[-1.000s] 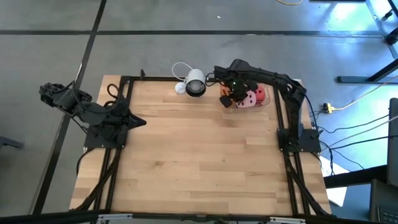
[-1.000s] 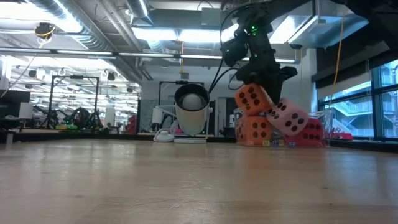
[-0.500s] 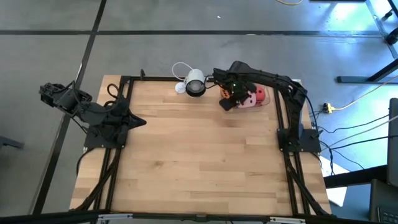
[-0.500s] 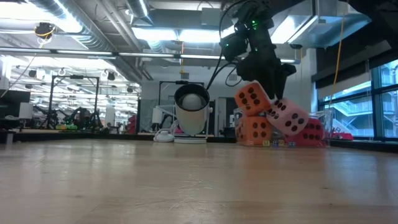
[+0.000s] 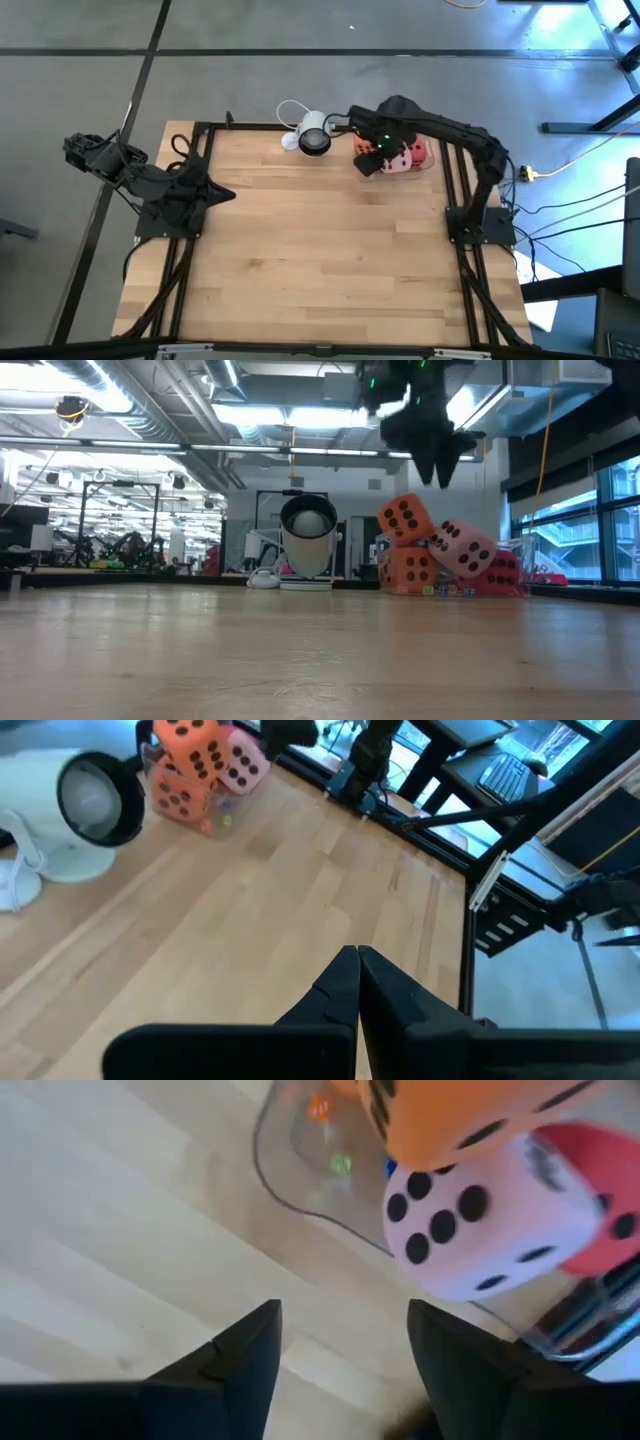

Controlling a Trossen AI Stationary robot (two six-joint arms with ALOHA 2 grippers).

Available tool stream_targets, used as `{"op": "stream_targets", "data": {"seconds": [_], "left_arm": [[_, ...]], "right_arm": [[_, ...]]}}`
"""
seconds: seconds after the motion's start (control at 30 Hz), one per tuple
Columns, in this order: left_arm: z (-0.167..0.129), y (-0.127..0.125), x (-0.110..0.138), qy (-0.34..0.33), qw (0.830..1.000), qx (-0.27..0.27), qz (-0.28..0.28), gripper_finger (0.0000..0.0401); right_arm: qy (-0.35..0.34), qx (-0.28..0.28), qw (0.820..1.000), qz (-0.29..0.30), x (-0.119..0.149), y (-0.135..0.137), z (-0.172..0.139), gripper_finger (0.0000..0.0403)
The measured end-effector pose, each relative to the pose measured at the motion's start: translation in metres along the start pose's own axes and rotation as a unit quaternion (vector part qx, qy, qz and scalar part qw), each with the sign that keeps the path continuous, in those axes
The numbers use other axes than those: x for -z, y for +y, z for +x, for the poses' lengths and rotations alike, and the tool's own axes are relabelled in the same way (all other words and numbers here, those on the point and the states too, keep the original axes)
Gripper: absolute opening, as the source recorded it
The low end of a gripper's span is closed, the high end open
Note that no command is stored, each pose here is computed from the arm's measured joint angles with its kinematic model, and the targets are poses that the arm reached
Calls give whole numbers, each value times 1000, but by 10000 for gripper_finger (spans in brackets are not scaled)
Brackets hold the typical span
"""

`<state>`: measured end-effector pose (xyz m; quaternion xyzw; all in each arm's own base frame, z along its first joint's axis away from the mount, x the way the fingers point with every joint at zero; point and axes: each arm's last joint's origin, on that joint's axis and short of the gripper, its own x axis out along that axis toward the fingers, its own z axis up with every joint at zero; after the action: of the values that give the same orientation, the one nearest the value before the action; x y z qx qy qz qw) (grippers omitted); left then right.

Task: Pick & Place Dice
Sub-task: Return to Home Position

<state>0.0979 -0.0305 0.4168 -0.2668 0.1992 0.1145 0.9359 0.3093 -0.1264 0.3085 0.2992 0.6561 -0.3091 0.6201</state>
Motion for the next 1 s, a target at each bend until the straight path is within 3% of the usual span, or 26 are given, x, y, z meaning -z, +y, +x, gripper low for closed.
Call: {"op": "stream_targets", "data": {"seconds": [0.27,0.5,0.73,0.87,1.0], "left_arm": [[-2,-2,-5,-36,999,4,16,4],[-5,-12,-19,-112,991,37,61,4],[-20,-7,-27,-162,982,49,89,4],[-21,-3,-29,-183,980,8,76,4],[-15,-1,-31,-185,980,-21,73,4]], "right_arm": [[-185,-29,982,0,72,2,-84,200],[-352,-97,930,36,152,-20,-140,186],[-441,-191,877,28,204,-39,-168,181],[-460,-206,864,10,220,-44,-172,180],[-472,-194,859,33,231,-59,-166,180]]}}
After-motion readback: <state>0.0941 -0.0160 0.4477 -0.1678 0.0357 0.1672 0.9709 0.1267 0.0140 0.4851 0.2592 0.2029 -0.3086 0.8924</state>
